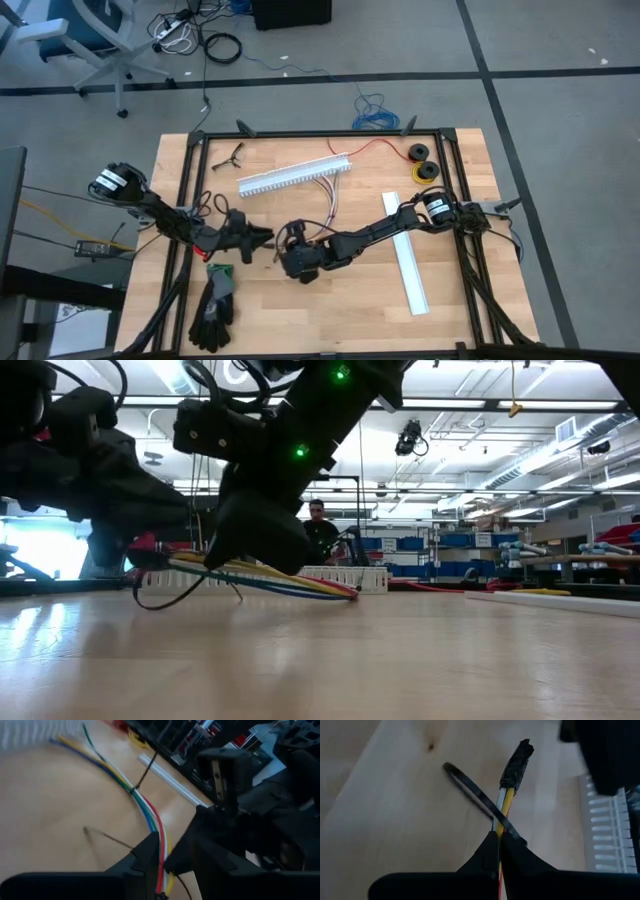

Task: Ziptie cables
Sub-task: Wrap the cable wires with black zip tie

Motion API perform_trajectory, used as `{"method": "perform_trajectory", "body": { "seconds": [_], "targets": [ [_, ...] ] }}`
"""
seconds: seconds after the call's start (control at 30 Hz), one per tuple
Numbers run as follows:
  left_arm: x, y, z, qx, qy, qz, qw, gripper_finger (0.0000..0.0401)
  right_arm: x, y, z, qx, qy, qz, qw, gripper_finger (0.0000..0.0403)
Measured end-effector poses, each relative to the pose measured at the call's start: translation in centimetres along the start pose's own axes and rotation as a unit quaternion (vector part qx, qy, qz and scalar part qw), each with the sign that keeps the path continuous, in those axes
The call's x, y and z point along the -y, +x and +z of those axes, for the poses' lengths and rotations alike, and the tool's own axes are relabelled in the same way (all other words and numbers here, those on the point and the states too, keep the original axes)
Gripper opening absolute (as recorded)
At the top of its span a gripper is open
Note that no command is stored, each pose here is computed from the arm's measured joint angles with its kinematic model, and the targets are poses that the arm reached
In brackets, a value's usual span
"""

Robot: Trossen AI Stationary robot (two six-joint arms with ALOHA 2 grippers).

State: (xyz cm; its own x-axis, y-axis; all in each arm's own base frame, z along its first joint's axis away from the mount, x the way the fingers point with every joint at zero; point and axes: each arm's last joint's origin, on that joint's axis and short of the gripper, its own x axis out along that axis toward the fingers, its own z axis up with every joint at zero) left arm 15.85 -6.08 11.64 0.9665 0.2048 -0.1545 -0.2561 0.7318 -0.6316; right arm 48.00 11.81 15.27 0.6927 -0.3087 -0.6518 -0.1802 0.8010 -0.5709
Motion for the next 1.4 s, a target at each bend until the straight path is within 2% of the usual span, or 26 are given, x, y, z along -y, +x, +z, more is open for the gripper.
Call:
{"method": "perform_trajectory", "body": {
  "seconds": [0.17, 0.27, 0.5, 0.7, 0.83, 0.97, 1.07, 1.1, 1.2, 1.4],
  "targets": [
    [0.5, 0.4, 0.2, 0.016, 0.077, 0.009, 0.997, 0.0099, -0.2, 0.2, -0.4, -0.009, -0.005, 0.007, 1.000, 0.0000],
    [0.6, 0.7, 0.0, 0.003, 0.118, 0.021, 0.993, 0.0079, -0.4, 0.6, -1.2, -0.013, -0.006, 0.026, 1.000, 0.0000],
    [0.7, 1.1, -0.6, -0.045, 0.163, 0.025, 0.985, 0.0037, -0.7, 1.2, -2.8, -0.020, -0.001, 0.037, 0.999, 0.0000],
    [1.1, 0.7, 0.4, -0.052, 0.231, 0.034, 0.971, 0.0025, 0.3, 1.2, -3.2, 0.002, 0.009, 0.055, 0.998, 0.0000],
    [1.4, 0.5, 1.7, -0.068, 0.305, 0.084, 0.946, 0.0025, 1.4, 1.5, -3.5, 0.017, 0.022, 0.070, 0.997, 0.0000],
    [2.3, 0.3, 3.8, -0.125, 0.386, 0.149, 0.902, 0.0025, 2.2, 2.0, -3.8, 0.025, 0.031, 0.081, 0.996, 0.0000],
    [3.5, -0.1, 5.8, -0.176, 0.404, 0.195, 0.876, 0.0025, 2.6, 2.2, -4.0, 0.029, 0.028, 0.091, 0.995, 0.0000],
    [4.0, -0.2, 6.4, -0.186, 0.398, 0.208, 0.874, 0.0025, 2.7, 2.2, -4.0, 0.029, 0.028, 0.091, 0.995, 0.0000],
    [5.3, -0.4, 7.7, -0.206, 0.379, 0.221, 0.875, 0.0025, 2.8, 2.3, -4.0, 0.030, 0.025, 0.089, 0.995, 0.0000],
    [6.8, 0.7, 7.9, -0.202, 0.341, 0.178, 0.901, 0.0025, 2.9, 2.1, -3.8, 0.039, 0.013, 0.083, 0.996, 0.0000]
  ]
}}
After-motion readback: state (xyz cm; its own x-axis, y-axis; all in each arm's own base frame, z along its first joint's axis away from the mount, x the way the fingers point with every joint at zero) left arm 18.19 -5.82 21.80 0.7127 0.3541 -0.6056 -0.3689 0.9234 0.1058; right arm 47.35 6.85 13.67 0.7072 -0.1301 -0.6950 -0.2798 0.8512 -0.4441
